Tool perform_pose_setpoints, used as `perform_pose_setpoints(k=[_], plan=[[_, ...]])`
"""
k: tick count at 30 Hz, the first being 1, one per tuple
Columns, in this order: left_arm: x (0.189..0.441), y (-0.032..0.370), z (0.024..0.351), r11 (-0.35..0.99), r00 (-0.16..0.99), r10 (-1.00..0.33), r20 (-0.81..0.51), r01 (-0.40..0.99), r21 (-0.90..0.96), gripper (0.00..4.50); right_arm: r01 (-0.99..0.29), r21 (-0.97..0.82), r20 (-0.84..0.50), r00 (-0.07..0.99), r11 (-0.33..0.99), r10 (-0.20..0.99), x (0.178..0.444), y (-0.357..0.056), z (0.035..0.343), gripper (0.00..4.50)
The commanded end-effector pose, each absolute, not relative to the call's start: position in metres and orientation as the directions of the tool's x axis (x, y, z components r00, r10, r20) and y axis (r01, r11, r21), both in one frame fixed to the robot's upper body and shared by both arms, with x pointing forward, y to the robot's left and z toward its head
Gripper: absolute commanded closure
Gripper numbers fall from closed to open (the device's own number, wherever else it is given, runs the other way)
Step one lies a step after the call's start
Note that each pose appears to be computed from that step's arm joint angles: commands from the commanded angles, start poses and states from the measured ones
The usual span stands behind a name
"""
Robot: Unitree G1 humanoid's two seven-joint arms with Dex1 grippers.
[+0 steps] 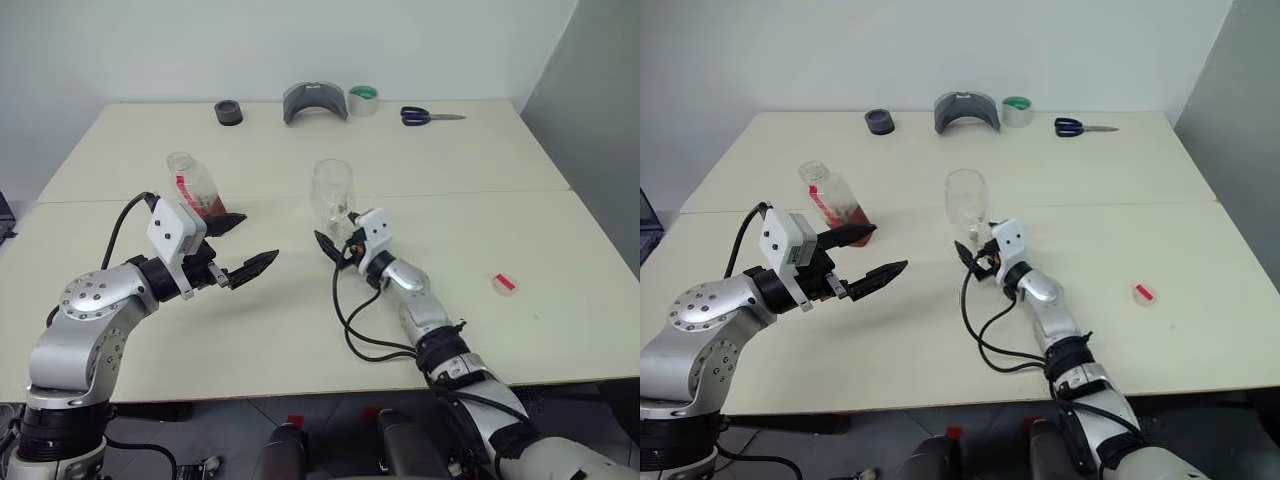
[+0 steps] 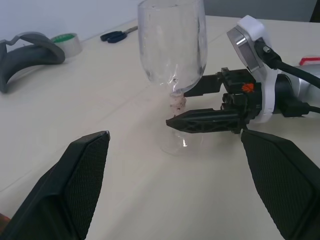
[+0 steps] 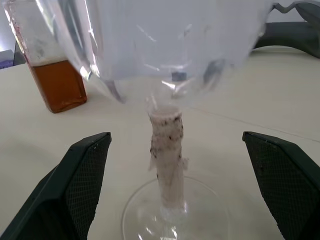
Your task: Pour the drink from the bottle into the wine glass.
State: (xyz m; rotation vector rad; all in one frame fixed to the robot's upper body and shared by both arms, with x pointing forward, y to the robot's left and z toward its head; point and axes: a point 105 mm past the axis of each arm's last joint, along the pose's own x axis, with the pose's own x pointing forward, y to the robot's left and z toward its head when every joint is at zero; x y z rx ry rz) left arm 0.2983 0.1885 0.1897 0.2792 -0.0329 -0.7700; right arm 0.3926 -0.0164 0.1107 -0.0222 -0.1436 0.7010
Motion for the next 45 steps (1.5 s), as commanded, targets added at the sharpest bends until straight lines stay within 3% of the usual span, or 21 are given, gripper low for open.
perform_pose_setpoints(k=[1,6,11,15,19,28,45], plan=[[0.299,0.190,0.186,0.703,0.734,-0.677,-0.052,0.667,0.246,0.00,-0.653,-0.117,0.146,0.734,0.748,0.664,0.381,-0.031,0.120,0.03],[0.294,0.200,0.157,0.738,0.768,-0.630,-0.113,0.638,0.220,0.00,-0.742,-0.152,0.091,0.647,0.653,0.757,0.343,-0.044,0.122,0.03],[0.307,0.237,0.128,0.867,0.895,-0.429,-0.122,0.446,0.222,0.00,-0.834,-0.177,0.008,0.530,0.523,0.848,0.292,-0.055,0.130,0.03],[0.318,0.263,0.116,0.914,0.941,-0.316,-0.119,0.336,0.229,0.00,-0.867,-0.189,-0.027,0.474,0.461,0.880,0.271,-0.054,0.138,0.03],[0.334,0.281,0.112,0.938,0.962,-0.250,-0.109,0.268,0.220,0.00,-0.883,-0.188,-0.031,0.443,0.430,0.896,0.263,-0.047,0.146,0.03],[0.366,0.295,0.123,0.931,0.963,-0.254,-0.092,0.269,0.246,0.00,-0.886,-0.191,-0.032,0.437,0.423,0.899,0.260,-0.041,0.150,0.03],[0.405,0.283,0.150,0.937,0.970,-0.241,-0.022,0.239,0.256,0.00,-0.892,-0.200,-0.027,0.419,0.406,0.907,0.258,-0.034,0.153,0.03]])
